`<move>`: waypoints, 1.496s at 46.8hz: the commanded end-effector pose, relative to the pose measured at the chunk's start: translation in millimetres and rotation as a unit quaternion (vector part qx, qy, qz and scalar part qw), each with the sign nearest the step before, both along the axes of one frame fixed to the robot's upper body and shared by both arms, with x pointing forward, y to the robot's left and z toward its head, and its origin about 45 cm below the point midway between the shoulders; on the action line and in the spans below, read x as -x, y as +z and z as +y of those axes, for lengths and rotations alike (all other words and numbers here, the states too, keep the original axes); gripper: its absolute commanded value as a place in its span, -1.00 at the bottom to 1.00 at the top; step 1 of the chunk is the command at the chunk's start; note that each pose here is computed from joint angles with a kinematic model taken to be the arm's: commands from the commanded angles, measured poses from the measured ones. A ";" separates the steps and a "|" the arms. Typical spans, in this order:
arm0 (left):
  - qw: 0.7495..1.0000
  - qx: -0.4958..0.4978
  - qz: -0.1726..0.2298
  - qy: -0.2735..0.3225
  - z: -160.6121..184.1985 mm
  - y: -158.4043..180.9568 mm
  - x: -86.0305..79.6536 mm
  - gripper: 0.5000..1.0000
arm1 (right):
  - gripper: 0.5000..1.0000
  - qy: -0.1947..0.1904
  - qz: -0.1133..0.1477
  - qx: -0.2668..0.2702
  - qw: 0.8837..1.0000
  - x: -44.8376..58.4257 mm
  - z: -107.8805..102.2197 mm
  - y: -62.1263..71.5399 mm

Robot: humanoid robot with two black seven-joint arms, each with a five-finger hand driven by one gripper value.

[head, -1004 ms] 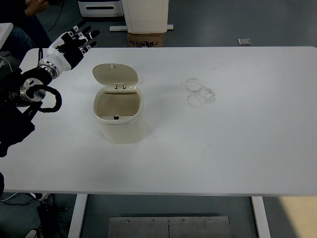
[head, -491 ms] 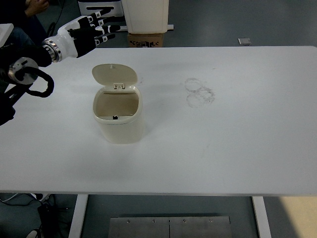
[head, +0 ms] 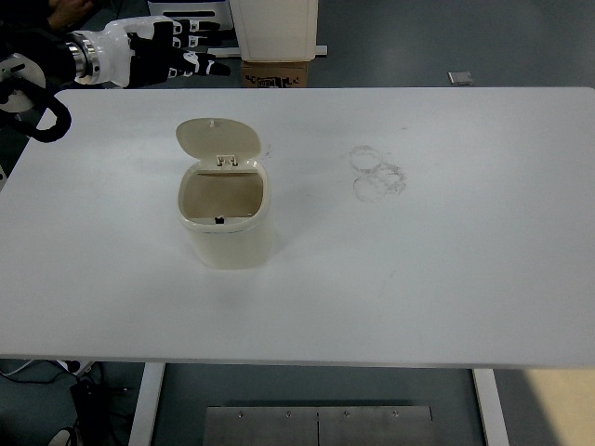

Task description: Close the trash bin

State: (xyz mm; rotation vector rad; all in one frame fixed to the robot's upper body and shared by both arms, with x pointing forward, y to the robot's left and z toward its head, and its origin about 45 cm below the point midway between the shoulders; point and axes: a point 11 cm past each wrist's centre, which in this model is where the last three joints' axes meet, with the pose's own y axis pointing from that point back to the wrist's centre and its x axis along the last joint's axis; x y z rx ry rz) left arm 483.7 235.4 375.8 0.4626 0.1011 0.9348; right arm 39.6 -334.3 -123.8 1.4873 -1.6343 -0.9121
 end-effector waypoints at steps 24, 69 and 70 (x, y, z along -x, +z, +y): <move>0.981 -0.157 -0.013 -0.117 -25.3 36.3 26.4 1.00 | 0.97 0.001 0.000 0.000 1.000 -0.5 0.1 0.0; 0.933 -0.264 0.049 -0.239 -19.5 16.9 56.3 1.00 | 0.97 0.000 -0.001 0.000 1.000 -0.6 0.0 0.1; 0.933 -0.265 0.051 -0.239 -19.3 15.6 56.7 1.00 | 0.97 0.001 0.000 0.000 1.000 -0.5 0.1 0.0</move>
